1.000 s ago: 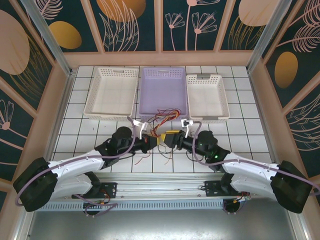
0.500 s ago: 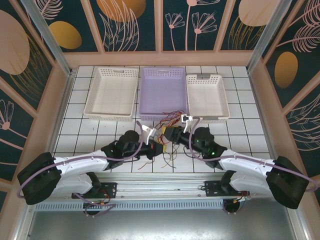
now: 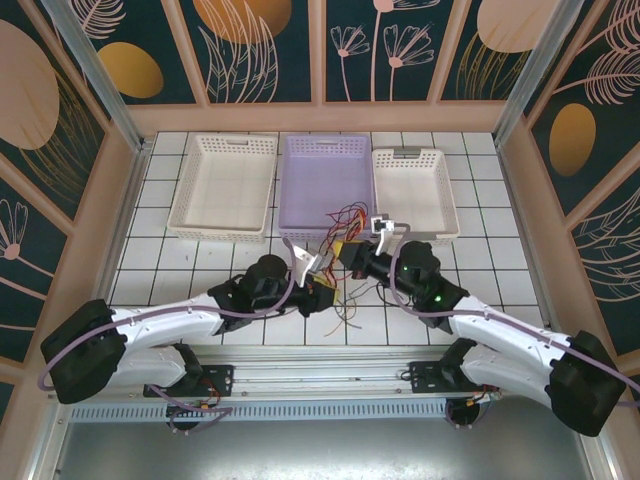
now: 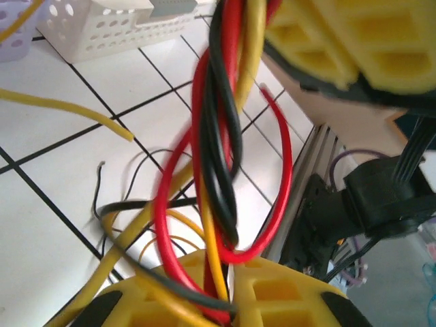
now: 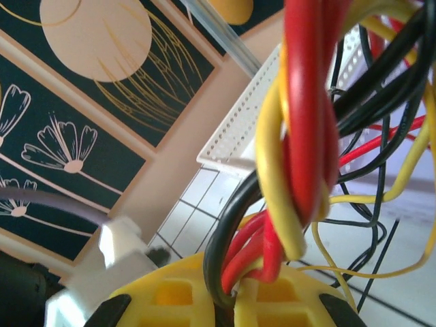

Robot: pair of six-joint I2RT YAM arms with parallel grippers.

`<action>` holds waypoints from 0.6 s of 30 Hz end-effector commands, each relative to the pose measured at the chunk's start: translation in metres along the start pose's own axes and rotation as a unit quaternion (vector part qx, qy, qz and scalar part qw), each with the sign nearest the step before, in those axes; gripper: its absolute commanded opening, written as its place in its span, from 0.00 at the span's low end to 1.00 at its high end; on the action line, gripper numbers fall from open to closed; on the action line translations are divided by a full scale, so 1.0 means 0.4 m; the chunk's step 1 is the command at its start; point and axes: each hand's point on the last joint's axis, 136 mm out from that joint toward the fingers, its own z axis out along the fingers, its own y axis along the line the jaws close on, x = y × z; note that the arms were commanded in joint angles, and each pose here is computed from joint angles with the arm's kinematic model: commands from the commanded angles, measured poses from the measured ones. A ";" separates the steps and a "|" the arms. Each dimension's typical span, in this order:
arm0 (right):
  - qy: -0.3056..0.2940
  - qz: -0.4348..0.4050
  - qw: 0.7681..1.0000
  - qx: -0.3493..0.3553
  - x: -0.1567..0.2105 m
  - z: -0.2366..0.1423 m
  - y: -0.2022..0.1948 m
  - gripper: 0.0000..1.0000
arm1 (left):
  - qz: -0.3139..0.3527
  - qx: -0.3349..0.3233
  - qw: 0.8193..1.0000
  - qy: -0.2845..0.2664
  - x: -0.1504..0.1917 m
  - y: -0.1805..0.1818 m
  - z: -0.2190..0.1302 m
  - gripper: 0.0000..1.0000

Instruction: Untangle the cables

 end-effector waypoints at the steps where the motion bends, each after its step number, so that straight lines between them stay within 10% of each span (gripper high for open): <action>1: -0.022 -0.038 0.999 -0.028 -0.062 -0.005 0.054 0.00 | 0.034 -0.005 0.999 0.012 -0.006 -0.020 -0.023 0.47; 18: 0.047 -0.057 0.993 -0.093 -0.024 0.000 0.113 0.00 | 0.087 -0.099 0.990 -0.049 -0.117 -0.008 -0.110 0.69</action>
